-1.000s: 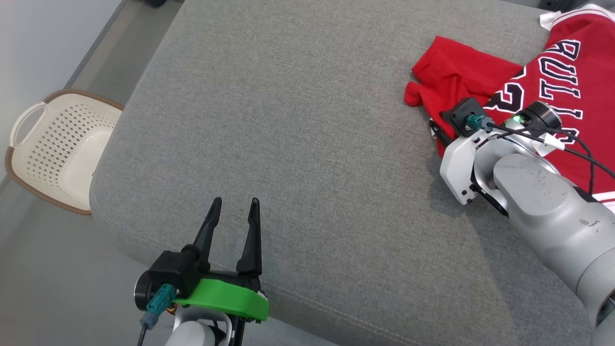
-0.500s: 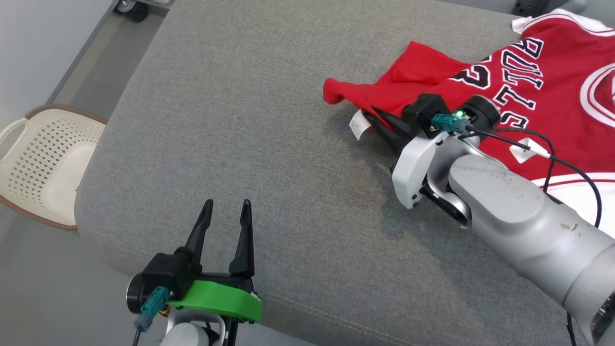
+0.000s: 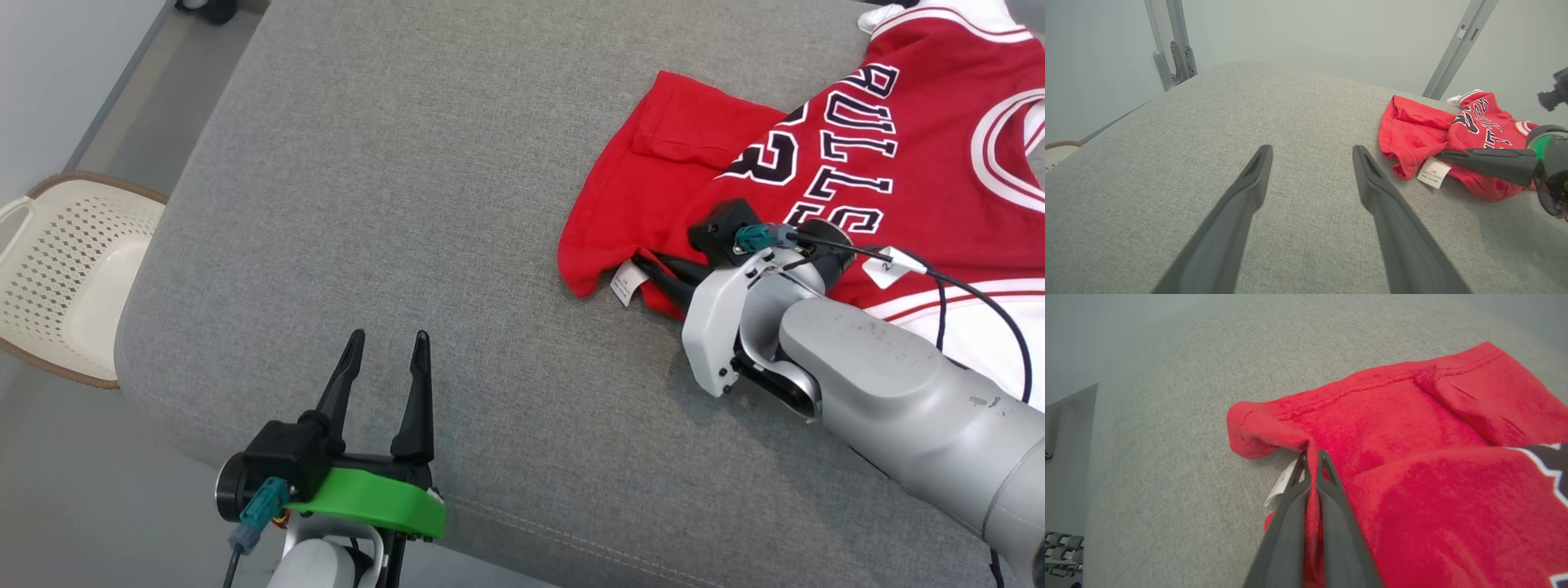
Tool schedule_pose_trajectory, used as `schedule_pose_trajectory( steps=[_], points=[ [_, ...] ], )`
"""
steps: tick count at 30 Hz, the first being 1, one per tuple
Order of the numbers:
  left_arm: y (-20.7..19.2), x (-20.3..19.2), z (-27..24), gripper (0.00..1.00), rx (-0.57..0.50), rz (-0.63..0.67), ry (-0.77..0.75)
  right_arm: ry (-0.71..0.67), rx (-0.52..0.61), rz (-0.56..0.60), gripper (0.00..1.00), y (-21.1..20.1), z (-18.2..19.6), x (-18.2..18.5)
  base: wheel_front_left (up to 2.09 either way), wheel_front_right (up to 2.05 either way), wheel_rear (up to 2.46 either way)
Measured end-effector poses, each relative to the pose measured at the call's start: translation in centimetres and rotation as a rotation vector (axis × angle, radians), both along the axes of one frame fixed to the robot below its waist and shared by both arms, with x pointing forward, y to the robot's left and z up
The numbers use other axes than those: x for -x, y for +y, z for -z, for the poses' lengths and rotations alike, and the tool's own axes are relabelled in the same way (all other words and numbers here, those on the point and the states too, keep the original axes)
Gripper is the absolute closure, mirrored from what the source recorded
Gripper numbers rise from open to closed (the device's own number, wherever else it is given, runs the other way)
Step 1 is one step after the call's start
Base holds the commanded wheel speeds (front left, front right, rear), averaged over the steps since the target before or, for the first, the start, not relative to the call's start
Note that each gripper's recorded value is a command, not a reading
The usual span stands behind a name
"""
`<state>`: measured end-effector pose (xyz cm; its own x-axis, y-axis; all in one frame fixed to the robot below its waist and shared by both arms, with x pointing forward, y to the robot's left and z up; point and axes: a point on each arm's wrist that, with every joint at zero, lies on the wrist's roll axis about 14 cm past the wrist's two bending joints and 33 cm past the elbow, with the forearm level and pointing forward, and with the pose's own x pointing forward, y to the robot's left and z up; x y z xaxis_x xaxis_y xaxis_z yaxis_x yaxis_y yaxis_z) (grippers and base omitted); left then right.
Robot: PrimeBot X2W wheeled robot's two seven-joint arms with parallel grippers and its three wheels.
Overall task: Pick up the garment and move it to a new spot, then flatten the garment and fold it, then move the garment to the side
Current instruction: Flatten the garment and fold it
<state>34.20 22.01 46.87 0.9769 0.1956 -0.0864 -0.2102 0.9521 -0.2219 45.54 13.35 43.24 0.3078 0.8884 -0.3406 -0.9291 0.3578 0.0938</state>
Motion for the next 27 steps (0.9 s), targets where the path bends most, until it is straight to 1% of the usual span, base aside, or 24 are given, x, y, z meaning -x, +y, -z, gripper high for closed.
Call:
schedule_pose_trajectory(
  steps=[3,8,9,10,11,15,24,27],
  points=[
    [0.0,-0.2,0.1,0.0,-0.003,0.003,0.002,-0.013,0.015,0.045,1.0,-0.5,0.6,-1.5,0.0,0.0,0.0],
    [-0.1,-0.4,0.2,0.0,-0.003,0.006,0.006,-0.017,-0.011,0.139,1.0,-1.2,0.7,-3.5,0.0,0.0,0.0],
    [-0.1,-0.4,0.2,0.0,-0.003,0.007,0.007,-0.015,-0.01,0.146,0.8,-1.2,0.8,-3.6,0.0,0.0,0.0],
    [-0.1,-0.4,0.2,0.0,-0.004,0.01,0.006,-0.013,-0.012,0.152,0.55,-1.3,0.9,-3.5,0.0,0.0,0.0],
    [-0.2,-0.5,0.2,0.0,-0.005,0.011,0.005,-0.011,-0.019,0.155,0.0,-1.2,0.8,-3.5,0.0,0.0,0.0],
    [-0.5,-0.7,0.1,0.0,-0.005,0.023,0.0,-0.023,-0.046,0.157,0.0,-1.3,0.0,-3.4,0.0,0.0,0.0],
    [-1.2,-1.4,-0.3,0.0,-0.014,0.054,-0.018,-0.106,-0.082,0.209,0.0,-4.1,-2.8,-5.5,0.0,0.0,0.0],
    [-1.6,-1.6,-0.3,0.0,-0.014,0.072,-0.022,-0.133,-0.087,0.19,0.0,-4.1,-3.4,-5.2,0.0,0.0,0.0]
  ],
)
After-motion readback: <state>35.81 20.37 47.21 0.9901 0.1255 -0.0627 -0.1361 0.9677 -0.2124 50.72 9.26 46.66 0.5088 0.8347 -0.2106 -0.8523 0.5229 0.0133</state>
